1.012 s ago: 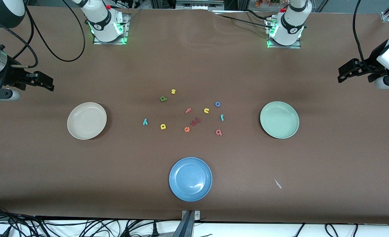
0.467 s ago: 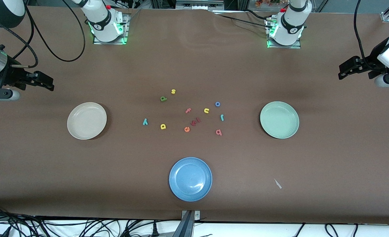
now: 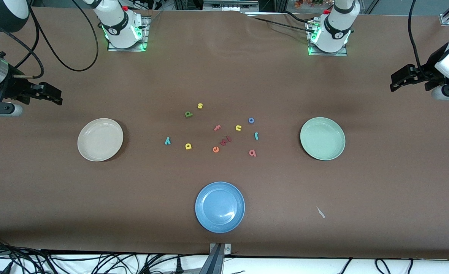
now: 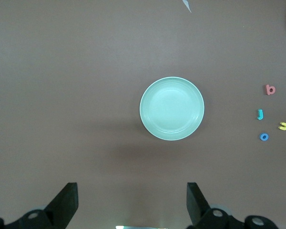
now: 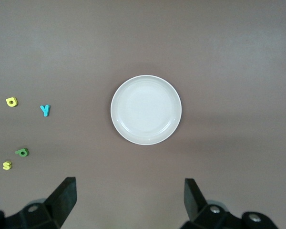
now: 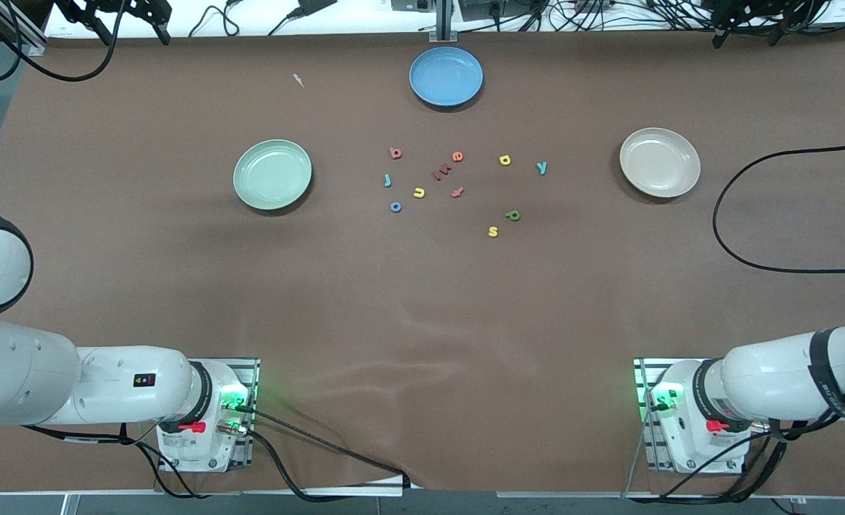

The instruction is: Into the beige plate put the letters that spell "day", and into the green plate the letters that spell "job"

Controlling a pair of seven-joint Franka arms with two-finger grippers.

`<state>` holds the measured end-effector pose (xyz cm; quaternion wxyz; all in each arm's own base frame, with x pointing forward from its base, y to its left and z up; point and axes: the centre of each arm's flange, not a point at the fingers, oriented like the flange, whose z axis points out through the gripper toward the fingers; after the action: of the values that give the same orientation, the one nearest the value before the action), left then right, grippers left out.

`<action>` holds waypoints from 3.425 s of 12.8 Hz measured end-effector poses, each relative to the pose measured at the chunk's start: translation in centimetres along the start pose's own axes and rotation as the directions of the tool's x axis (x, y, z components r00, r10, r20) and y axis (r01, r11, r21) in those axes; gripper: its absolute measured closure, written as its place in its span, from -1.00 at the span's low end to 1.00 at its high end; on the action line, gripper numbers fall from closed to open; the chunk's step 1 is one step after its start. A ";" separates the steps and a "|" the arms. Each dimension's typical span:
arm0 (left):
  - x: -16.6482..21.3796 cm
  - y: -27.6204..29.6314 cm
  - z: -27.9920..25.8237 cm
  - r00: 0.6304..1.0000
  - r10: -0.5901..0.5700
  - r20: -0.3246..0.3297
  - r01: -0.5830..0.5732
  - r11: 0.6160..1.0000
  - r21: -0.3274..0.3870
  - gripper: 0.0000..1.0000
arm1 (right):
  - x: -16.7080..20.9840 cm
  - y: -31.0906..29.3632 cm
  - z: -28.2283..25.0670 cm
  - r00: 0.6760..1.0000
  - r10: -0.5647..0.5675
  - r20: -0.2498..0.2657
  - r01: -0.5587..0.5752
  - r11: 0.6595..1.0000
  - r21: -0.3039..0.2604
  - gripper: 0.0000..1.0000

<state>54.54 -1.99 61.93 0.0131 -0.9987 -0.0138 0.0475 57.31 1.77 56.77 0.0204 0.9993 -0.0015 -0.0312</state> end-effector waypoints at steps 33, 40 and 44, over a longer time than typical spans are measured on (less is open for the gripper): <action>-0.1 1.1 0.9 1.000 0.020 0.022 -0.020 1.000 -0.002 -1.00 | 0.0 -0.8 0.0 1.000 -0.013 -0.001 0.013 1.000 0.003 -1.00; -0.1 1.2 1.0 0.999 0.022 0.025 -0.022 1.000 -0.002 -1.00 | 0.1 -1.4 0.3 1.000 -0.025 0.005 0.025 1.000 0.003 -1.00; 0.0 1.4 1.3 0.999 0.026 0.034 -0.026 1.000 -0.001 -1.00 | 0.3 -1.4 0.6 0.999 -0.031 0.012 0.031 1.000 0.003 -1.00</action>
<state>54.40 -3.39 60.57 0.0118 -0.9978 -0.0011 0.0646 57.54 3.15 56.05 0.0185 0.9990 0.0138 -0.0373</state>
